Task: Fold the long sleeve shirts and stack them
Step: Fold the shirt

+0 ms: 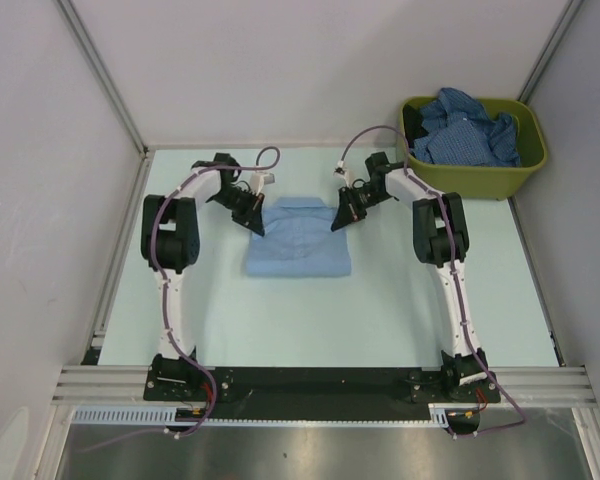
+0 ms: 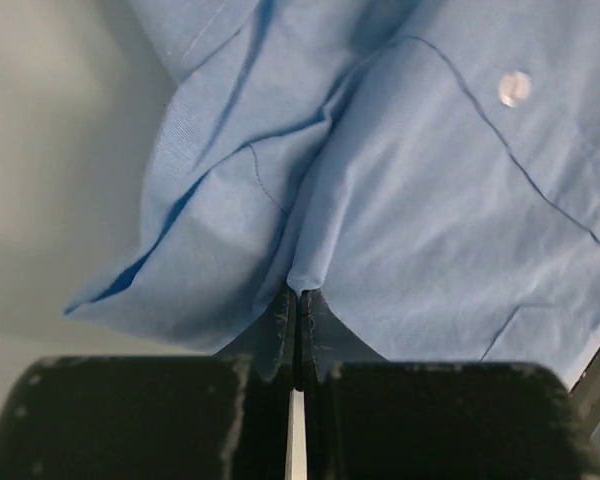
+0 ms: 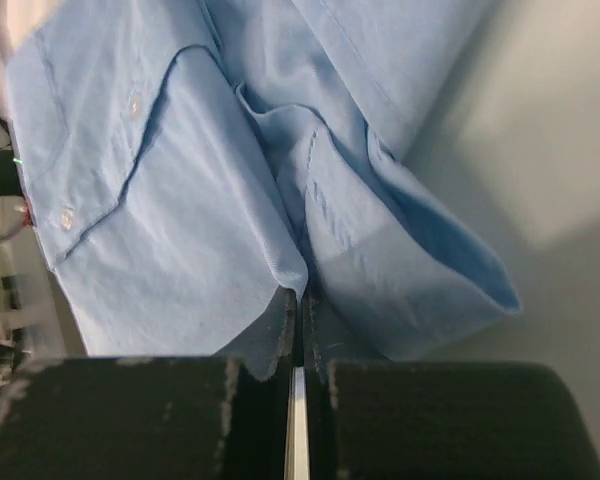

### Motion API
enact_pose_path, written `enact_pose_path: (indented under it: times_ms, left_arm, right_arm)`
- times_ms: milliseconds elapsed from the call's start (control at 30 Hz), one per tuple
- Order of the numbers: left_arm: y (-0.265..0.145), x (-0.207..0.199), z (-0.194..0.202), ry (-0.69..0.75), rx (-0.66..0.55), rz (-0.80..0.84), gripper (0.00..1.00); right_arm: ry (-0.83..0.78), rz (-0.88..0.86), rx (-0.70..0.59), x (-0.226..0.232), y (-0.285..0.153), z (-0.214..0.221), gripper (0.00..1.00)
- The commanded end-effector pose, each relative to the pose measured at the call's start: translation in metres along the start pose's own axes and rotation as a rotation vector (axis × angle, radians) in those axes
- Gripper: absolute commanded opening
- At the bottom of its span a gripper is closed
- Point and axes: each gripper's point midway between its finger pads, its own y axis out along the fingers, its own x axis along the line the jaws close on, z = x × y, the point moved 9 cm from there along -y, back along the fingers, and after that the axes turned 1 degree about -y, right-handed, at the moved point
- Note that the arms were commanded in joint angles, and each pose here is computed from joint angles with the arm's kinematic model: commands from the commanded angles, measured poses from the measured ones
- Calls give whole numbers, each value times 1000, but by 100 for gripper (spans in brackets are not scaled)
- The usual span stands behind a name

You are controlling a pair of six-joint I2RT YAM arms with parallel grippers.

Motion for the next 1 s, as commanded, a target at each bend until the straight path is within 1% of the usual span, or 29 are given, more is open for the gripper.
enact_pose_path:
  times_ms: [0,33,100,133,167,200,233,300,367,400,433,467,500,533,567,600,667,700,733,833,967]
  left_arm:
    - [18,-4,5,-65,63,-60,1]
    - [23,-8,10,-91,75,-54,1]
    - [23,-13,14,-93,84,-56,0]
    - [27,-17,22,-105,105,-48,0]
    - [24,-22,24,-103,103,-45,0]
    - [24,-26,28,-104,108,-36,0]
    - [26,-29,41,-123,132,-20,0]
    - [20,-40,47,-117,127,-10,0]
    - [21,-47,66,-137,156,5,0]
    - [17,-54,68,-128,148,13,0]
    - [20,-60,83,-148,174,32,0]
    - [19,-65,89,-151,182,41,0]
    - [15,-73,92,-142,173,44,0]
    - [20,-81,107,-157,204,65,0]
    - [20,-87,114,-160,210,78,0]
    - [21,-99,127,-167,224,97,0]
    - [21,-110,137,-166,233,116,0]
    - [20,-114,137,-162,228,119,0]
    - [13,-118,131,-139,198,108,0]
    - [1,-124,116,-112,153,93,0]
    - [-11,-127,102,-87,125,89,0]
  right_arm:
    - [32,52,25,-5,15,2,0]
    - [39,56,35,-5,17,6,0]
    - [58,49,71,0,25,18,0]
    - [63,45,77,2,26,22,0]
    - [93,34,105,5,31,36,0]
    - [91,27,105,11,29,37,0]
    - [94,16,108,15,30,42,0]
    - [135,3,135,20,30,59,0]
    - [129,-11,127,31,25,61,0]
    - [164,-20,146,34,25,74,0]
    - [163,-32,139,42,21,74,0]
    - [171,-43,147,47,21,80,0]
    - [201,-56,171,51,23,94,0]
    - [195,-67,165,60,19,96,0]
    - [201,-73,170,64,19,102,0]
    - [219,-85,192,69,21,116,0]
    - [204,-96,185,82,16,118,0]
    - [202,-106,185,87,15,121,0]
    - [207,-112,194,92,15,126,0]
    - [185,-117,178,104,5,122,0]
    - [155,-107,154,111,-8,110,0]
